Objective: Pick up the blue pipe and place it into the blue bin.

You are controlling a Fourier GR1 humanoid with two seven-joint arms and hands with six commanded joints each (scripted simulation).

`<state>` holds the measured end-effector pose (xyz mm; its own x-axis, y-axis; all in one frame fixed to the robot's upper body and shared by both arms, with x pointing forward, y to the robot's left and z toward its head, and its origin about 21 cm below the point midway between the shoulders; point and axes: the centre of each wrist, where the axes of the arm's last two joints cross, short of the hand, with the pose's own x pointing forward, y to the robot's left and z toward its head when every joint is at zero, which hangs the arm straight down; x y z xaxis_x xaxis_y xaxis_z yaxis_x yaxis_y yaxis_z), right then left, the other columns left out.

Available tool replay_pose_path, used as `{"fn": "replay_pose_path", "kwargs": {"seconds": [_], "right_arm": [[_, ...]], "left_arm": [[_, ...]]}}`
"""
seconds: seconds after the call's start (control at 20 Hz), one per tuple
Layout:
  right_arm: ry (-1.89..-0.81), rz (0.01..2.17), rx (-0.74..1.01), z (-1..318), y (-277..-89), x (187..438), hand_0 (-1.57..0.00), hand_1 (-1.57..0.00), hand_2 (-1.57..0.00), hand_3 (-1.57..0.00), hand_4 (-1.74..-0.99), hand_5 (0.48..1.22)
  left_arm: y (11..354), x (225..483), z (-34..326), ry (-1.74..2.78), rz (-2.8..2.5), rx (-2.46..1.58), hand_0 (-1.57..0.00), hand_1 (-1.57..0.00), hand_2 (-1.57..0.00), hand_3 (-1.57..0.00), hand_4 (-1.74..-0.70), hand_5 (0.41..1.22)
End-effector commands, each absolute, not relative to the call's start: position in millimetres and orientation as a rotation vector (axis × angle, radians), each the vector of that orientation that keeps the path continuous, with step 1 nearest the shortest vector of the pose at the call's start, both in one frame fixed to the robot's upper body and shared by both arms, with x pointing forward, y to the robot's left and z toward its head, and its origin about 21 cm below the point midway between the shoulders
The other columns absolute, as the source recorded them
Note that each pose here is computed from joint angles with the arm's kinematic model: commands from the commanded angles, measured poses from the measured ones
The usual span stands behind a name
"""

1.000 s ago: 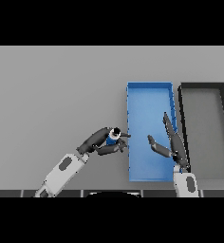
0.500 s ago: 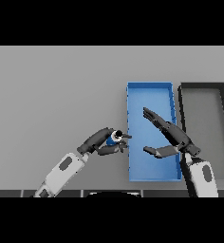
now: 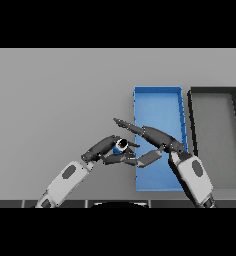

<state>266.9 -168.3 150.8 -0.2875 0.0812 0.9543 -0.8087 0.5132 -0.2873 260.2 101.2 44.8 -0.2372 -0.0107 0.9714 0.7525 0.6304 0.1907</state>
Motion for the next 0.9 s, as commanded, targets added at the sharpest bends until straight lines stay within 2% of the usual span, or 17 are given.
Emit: {"fn": "replay_pose_path", "kwargs": {"seconds": [0.0,0.25,0.35,0.4,0.45,0.5,0.55,0.6,0.65,0.7,0.75,0.85], "right_arm": [[-1.632,1.009,0.653,152,-164.1,265,0.00,0.00,0.00,0.00,-1.230,0.532],[-1.616,1.065,0.696,156,-137.7,281,0.00,0.00,0.00,0.00,-1.218,0.508],[-1.616,1.089,0.718,162,-132.5,289,-0.05,-0.08,-0.10,-0.05,-1.245,0.506],[-1.597,1.113,0.732,161,-123.7,290,-0.18,-0.22,-0.24,-0.16,-1.294,0.509],[-1.579,1.140,0.728,161,-117.4,293,-0.35,-0.38,-0.38,-0.30,-1.335,0.507],[-1.574,1.162,0.737,161,-111.0,291,-0.53,-0.53,-0.53,-0.44,-1.362,0.508],[-1.572,1.178,0.752,161,-110.0,289,-0.72,-0.70,-0.74,-0.63,-1.430,0.522],[-1.575,1.170,0.798,159,-105.4,289,-0.89,-0.87,-0.91,-0.77,-1.486,0.550],[-1.556,1.161,0.829,159,-102.8,292,-1.02,-1.01,-1.04,-0.87,-1.530,0.606],[-1.540,1.158,0.848,160,-103.7,294,-1.13,-1.12,-1.14,-0.96,-1.562,0.666],[-1.511,1.149,0.857,160,-102.3,295,-1.22,-1.21,-1.23,-1.08,-1.526,0.728],[-1.509,1.116,0.896,151,-104.1,293,-1.35,-1.34,-1.35,-1.26,-1.469,0.905]], "left_arm": [[99,260,44,-1.666,-0.799,-0.618,-1.57,-1.57,-1.57,-1.53,-1.74,1.221],[100,260,45,-1.672,-0.836,-0.588,-1.57,-1.57,-1.57,-1.54,-1.74,1.221],[104,261,45,-1.646,-0.819,-0.628,-1.57,-1.57,-1.57,-1.48,-1.74,1.221],[102,263,47,-1.661,-0.852,-0.592,-1.39,-1.33,-1.32,-1.29,-1.74,1.221],[106,264,47,-1.603,-0.931,-0.526,-1.18,-1.08,-1.06,-1.03,-1.68,1.221],[107,264,50,-1.551,-0.988,-0.489,-0.99,-0.88,-0.85,-0.82,-1.55,1.221],[109,263,51,-1.539,-0.996,-0.471,-0.82,-0.71,-0.68,-0.66,-1.48,1.221],[105,262,49,-1.562,-0.968,-0.482,-0.78,-0.71,-0.69,-0.58,-1.53,1.221],[105,263,48,-1.585,-0.948,-0.471,-0.94,-0.88,-0.86,-0.78,-1.57,1.221],[103,262,48,-1.588,-0.907,-0.488,-1.06,-1.02,-0.97,-0.94,-1.61,1.221],[102,265,46,-1.611,-0.886,-0.505,-1.16,-1.13,-1.05,-1.07,-1.63,1.221],[101,262,46,-1.652,-0.816,-0.577,-1.31,-1.29,-1.19,-1.25,-1.67,1.221]]}}
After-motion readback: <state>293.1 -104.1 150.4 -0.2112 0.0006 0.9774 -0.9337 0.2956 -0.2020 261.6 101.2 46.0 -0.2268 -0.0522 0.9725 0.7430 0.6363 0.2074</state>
